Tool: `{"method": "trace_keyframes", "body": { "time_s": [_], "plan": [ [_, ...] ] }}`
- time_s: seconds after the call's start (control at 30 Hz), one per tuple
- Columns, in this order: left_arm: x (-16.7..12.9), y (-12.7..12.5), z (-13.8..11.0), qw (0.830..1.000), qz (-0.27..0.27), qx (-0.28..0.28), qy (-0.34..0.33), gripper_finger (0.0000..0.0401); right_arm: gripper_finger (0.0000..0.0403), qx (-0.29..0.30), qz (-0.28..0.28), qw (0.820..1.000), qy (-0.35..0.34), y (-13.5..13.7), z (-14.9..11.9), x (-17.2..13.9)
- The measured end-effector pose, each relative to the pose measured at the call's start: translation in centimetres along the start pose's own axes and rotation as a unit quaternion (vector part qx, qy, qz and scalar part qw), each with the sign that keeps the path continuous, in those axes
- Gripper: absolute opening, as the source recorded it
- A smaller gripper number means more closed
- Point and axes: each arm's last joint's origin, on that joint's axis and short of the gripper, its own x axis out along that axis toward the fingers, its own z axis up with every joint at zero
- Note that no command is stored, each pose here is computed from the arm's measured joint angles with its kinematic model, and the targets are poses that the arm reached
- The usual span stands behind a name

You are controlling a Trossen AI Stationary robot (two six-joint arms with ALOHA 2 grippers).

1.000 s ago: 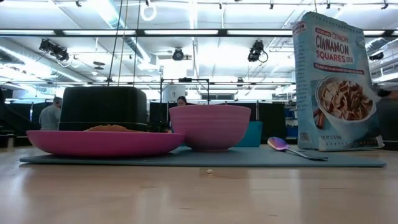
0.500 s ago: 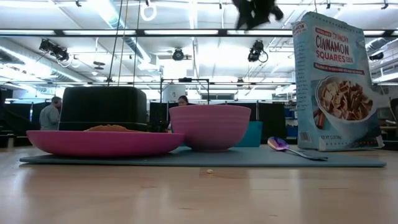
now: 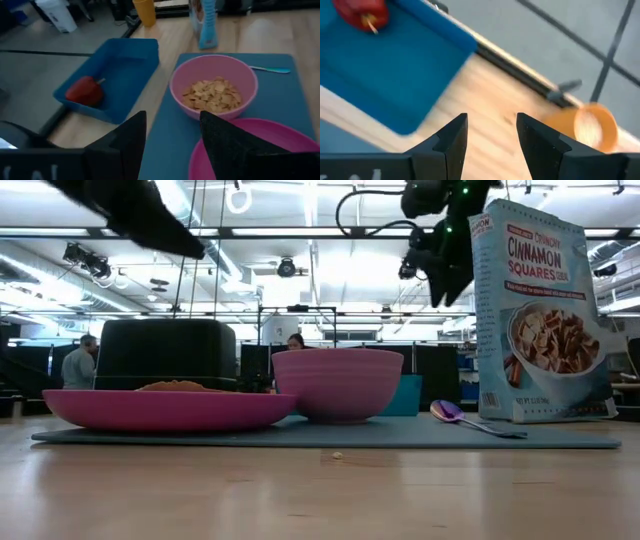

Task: Arrange a breakfast setting
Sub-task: Put the yellow cup on the blue placemat

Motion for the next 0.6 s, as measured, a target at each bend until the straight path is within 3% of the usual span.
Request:
{"method": "trace_keyframes", "body": {
  "time_s": [0.33,0.6],
  "plan": [
    [-0.1,0.5,-3.0,0.999,-0.032,-0.013,0.008,0.0192,0.0178,0.03,-0.012,0.987,0.16,-1.7,-3.9,-2.7],
    [0.4,0.4,-5.2,0.999,-0.029,-0.004,0.037,0.0192,0.0178,0.065,-0.034,0.993,0.098,-2.2,-2.6,-2.0]
  ]
}}
